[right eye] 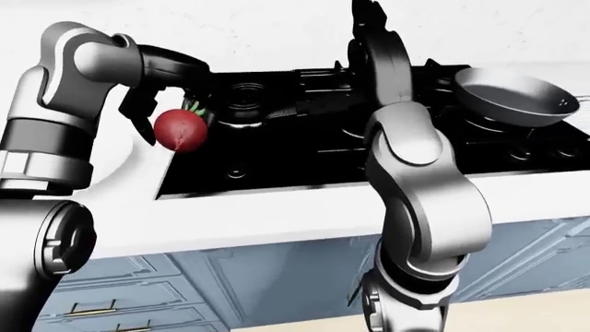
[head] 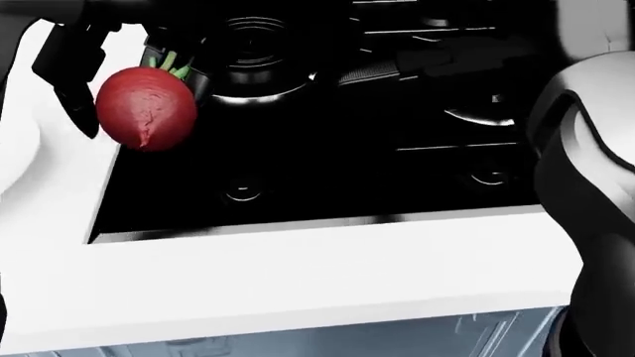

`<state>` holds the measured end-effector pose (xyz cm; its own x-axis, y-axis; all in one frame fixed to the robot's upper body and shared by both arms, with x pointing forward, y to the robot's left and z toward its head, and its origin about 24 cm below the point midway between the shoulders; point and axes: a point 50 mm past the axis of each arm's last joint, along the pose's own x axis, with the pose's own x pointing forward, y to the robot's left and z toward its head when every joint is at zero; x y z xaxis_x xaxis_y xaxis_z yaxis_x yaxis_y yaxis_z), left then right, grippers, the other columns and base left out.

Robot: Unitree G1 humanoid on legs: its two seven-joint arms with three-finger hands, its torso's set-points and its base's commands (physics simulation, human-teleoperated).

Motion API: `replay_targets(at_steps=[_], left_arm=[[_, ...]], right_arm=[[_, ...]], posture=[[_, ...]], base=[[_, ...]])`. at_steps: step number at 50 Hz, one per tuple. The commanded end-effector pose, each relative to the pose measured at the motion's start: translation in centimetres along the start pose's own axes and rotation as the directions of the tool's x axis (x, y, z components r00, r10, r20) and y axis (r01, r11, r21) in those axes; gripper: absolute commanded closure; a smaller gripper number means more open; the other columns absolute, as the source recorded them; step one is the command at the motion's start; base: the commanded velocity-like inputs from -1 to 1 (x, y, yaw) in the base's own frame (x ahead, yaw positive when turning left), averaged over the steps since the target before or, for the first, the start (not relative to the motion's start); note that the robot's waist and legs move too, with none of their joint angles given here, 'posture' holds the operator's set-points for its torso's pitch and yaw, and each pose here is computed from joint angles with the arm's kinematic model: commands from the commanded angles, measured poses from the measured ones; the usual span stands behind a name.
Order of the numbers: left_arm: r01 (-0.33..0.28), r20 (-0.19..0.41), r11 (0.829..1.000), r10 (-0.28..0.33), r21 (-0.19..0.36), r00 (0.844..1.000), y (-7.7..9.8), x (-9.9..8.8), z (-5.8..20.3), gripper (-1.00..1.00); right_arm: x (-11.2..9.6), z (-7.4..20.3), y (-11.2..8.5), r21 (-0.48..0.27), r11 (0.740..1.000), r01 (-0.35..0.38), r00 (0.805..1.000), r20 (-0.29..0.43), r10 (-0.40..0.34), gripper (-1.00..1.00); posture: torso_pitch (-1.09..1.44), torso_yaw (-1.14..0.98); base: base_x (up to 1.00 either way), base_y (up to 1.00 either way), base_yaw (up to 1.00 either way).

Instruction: Pick the beet from the plate and place it in the pan.

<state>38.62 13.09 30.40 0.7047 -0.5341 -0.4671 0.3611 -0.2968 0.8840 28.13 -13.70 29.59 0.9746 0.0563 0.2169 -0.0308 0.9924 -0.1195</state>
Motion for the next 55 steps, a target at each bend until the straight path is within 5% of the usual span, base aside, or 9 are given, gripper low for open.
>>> replay_targets(at_steps=[1,55], left_arm=[[-0.076,0.011,0.997,0.076,0.033,0.997,1.72,-1.11,0.6,1.0],[-0.066,0.012,0.997,0.066,0.029,0.998,1.54,-0.95,0.69,1.0]], right_arm=[[-0.18,1.1,-0.39,0.002,1.0,0.024,0.998,0.063,-0.024,-1.0],[-0.28,1.21,-0.39,-0.002,1.0,0.021,0.998,0.064,-0.021,-1.0]], posture=[[0.0,0.0],[0.0,0.0]], base=[[0.0,-0.08,0.0],[0.0,-0.07,0.0]])
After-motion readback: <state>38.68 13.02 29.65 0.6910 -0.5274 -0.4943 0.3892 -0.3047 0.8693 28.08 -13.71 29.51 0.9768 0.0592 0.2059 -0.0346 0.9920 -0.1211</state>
